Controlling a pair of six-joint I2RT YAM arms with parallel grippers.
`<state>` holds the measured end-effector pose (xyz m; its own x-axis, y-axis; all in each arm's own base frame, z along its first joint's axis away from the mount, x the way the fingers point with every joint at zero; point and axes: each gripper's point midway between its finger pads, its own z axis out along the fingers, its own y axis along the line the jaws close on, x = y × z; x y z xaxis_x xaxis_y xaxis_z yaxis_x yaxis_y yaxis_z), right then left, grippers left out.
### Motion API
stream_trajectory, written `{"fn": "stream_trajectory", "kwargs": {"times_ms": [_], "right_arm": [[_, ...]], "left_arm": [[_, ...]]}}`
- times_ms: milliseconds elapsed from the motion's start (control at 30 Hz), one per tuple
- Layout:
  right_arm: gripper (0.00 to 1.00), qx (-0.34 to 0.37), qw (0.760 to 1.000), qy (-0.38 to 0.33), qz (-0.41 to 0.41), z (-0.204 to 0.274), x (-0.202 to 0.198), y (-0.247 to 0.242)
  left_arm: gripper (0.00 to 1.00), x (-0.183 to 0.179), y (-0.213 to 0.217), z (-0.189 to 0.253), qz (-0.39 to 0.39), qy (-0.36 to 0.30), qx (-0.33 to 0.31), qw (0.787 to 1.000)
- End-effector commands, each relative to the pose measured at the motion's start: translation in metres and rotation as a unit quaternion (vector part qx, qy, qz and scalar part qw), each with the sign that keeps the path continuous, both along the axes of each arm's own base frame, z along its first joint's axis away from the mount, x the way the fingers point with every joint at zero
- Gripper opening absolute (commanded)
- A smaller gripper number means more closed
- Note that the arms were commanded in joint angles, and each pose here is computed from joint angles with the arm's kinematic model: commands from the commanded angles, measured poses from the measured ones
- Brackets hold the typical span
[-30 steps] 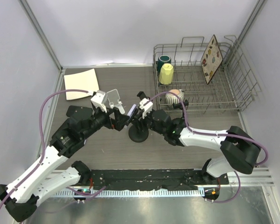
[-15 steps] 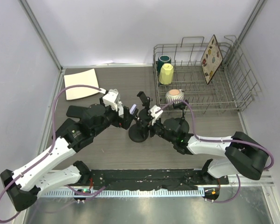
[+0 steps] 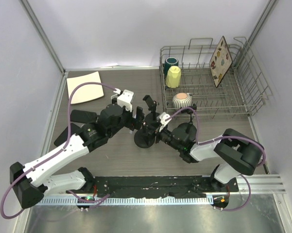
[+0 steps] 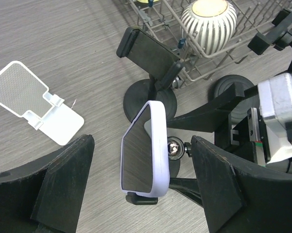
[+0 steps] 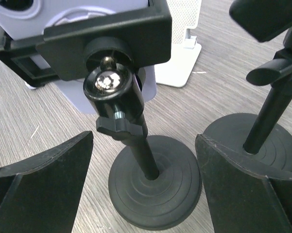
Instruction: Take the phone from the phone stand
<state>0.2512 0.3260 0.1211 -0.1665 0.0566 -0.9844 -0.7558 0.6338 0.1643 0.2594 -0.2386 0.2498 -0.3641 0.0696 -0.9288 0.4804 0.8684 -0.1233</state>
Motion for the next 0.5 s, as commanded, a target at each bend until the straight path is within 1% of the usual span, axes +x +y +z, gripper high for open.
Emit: {"fn": "stream_trajectory", "kwargs": {"times_ms": [0, 33, 200, 300, 400, 433, 467], "right_arm": [[0.92, 0.07, 0.996, -0.051, -0.014, 0.041, 0.011, 0.005], [0.98, 0.073, 0.996, -0.053, -0.014, 0.042, 0.012, 0.006], [0.98, 0.072, 0.996, -0.051, -0.014, 0.039, 0.014, 0.009], [0.98, 0.072, 0.996, -0.05, -0.017, 0.037, 0.016, 0.01], [0.91, 0.078, 0.995, -0.053, -0.024, 0.036, 0.02, 0.011], [0.84, 0.083, 0.995, -0.057, -0.026, 0.038, 0.021, 0.011], [0.81, 0.084, 0.995, -0.056, -0.027, 0.037, 0.021, 0.012]], "left_arm": [[0.81, 0.013, -0.009, 0.029, 0.02, -0.031, -0.037, 0.999], [0.8, 0.013, -0.01, 0.028, 0.018, -0.029, -0.036, 0.999], [0.72, 0.016, -0.017, 0.023, 0.017, -0.024, -0.025, 0.999], [0.7, 0.017, -0.021, 0.018, 0.017, -0.023, -0.016, 0.999], [0.67, 0.019, -0.021, 0.014, 0.026, -0.025, -0.005, 0.999], [0.66, 0.021, -0.019, 0.014, 0.034, -0.027, -0.002, 0.999], [0.65, 0.021, -0.02, 0.014, 0.038, -0.03, -0.001, 0.999]]}}
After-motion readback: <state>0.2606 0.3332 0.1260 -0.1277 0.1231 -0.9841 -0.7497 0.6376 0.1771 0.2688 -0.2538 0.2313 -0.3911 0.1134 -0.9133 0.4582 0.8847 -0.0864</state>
